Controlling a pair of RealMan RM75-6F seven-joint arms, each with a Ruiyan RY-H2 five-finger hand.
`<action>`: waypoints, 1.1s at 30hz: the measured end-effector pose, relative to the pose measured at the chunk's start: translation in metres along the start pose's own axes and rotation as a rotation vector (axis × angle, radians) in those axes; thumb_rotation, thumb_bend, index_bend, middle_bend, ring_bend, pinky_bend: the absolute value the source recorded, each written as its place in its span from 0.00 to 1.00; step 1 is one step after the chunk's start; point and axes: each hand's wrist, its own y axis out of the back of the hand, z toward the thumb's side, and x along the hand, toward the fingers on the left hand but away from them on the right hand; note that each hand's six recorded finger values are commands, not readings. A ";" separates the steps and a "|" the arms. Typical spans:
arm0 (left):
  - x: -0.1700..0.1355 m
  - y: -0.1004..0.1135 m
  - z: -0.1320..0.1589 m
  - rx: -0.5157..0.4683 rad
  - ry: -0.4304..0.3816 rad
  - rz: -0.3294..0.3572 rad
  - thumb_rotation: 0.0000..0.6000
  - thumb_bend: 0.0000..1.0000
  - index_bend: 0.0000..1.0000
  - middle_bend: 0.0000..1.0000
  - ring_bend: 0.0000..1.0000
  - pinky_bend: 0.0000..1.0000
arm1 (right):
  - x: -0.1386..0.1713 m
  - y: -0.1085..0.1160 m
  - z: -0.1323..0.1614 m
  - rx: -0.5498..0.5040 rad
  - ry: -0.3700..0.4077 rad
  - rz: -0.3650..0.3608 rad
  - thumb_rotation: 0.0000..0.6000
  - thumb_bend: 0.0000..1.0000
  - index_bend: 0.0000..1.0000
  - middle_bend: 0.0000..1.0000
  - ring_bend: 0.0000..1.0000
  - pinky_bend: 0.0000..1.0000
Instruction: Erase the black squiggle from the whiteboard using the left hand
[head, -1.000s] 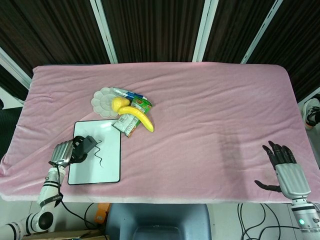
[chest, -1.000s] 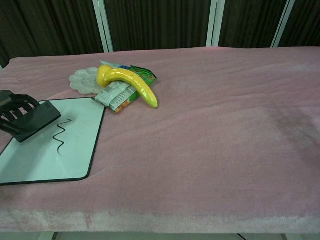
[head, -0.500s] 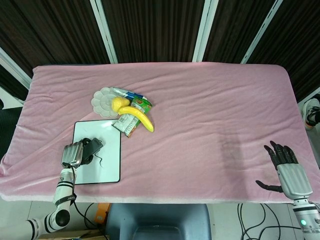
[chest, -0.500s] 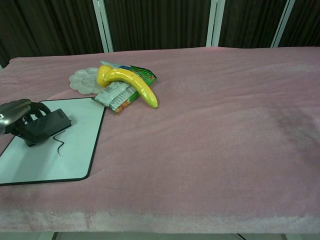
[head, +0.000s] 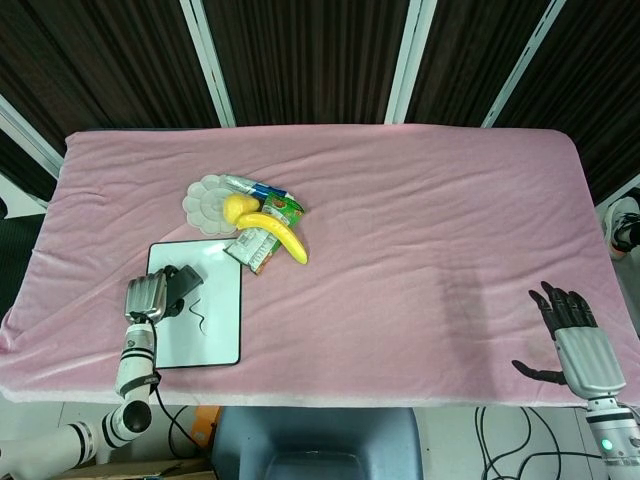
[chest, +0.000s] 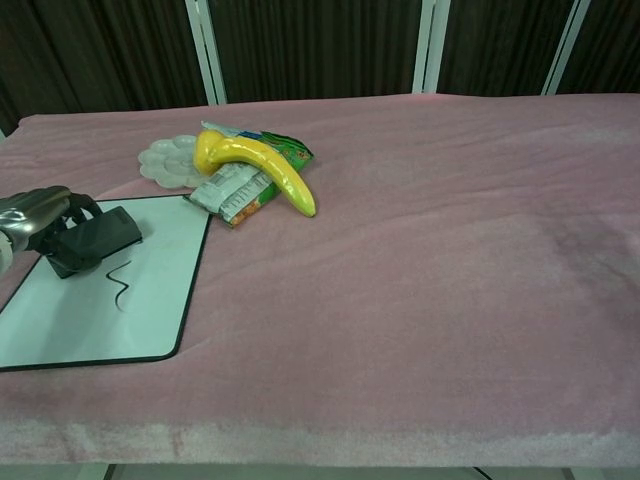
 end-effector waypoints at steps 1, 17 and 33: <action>0.001 0.001 0.001 0.000 0.002 -0.002 1.00 0.78 0.65 0.75 0.64 0.44 | 0.000 0.000 0.000 0.000 0.000 0.000 1.00 0.22 0.00 0.00 0.00 0.00; -0.011 -0.003 0.022 0.047 -0.044 -0.071 1.00 0.79 0.65 0.75 0.63 0.44 | -0.001 0.000 0.001 0.002 -0.002 -0.001 1.00 0.22 0.00 0.00 0.00 0.00; -0.059 -0.011 0.023 0.033 -0.157 -0.205 1.00 0.78 0.65 0.75 0.63 0.44 | 0.001 0.001 0.001 0.002 0.003 -0.004 1.00 0.22 0.00 0.00 0.00 0.00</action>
